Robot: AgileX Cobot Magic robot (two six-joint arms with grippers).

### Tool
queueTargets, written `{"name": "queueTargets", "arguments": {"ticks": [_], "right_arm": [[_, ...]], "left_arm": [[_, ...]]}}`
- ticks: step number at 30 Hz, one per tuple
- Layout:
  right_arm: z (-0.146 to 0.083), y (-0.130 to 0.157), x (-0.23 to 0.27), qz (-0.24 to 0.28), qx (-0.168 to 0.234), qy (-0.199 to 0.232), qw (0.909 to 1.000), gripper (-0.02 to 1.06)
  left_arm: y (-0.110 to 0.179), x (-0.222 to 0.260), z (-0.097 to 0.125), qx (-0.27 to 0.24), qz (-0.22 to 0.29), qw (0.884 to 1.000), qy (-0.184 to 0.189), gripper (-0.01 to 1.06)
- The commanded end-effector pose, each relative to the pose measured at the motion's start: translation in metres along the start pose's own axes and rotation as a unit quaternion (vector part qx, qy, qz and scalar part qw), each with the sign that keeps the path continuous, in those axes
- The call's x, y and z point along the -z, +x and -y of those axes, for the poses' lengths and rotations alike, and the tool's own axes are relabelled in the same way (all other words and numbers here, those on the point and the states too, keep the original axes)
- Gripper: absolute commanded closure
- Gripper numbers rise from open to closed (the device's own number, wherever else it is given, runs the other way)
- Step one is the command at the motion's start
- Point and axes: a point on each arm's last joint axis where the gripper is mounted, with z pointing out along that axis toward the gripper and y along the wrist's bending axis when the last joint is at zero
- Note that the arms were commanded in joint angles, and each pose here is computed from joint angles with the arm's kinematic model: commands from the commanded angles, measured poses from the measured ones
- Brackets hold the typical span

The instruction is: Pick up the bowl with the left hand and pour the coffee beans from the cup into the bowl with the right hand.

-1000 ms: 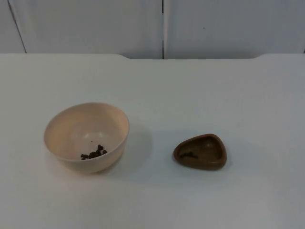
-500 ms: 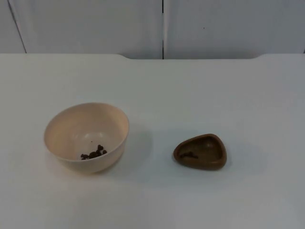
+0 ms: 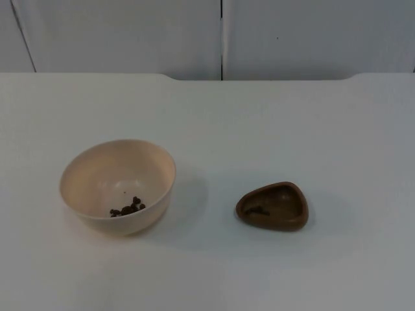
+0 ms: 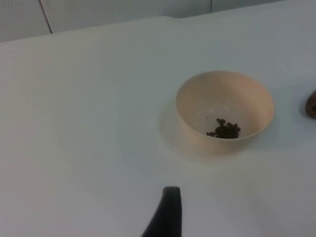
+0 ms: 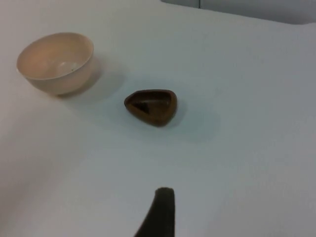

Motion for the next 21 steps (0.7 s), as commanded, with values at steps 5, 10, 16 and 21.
{"name": "queueTargets", "arguments": {"ticks": [5, 10, 16, 21], "right_arm": [[-0.0013, 0.0008, -0.0004, 0.002, 0.021, -0.008, 0.9998, 0.28], [-0.0022, 0.0009, -0.0004, 0.002, 0.026, -0.013, 0.9996, 0.28], [-0.004, 0.001, -0.0003, 0.002, 0.044, -0.023, 0.9988, 0.28], [-0.004, 0.001, -0.0003, 0.002, 0.044, -0.023, 0.9988, 0.28]], "left_arm": [[0.0016, -0.0006, -0.0002, 0.003, -0.003, 1.0, -0.002, 0.27], [0.0016, -0.0006, -0.0002, 0.003, -0.003, 1.0, -0.002, 0.27], [0.0016, -0.0006, -0.0002, 0.003, -0.003, 1.0, -0.002, 0.27], [0.0016, -0.0006, -0.0002, 0.003, -0.003, 1.0, -0.002, 0.25]]}}
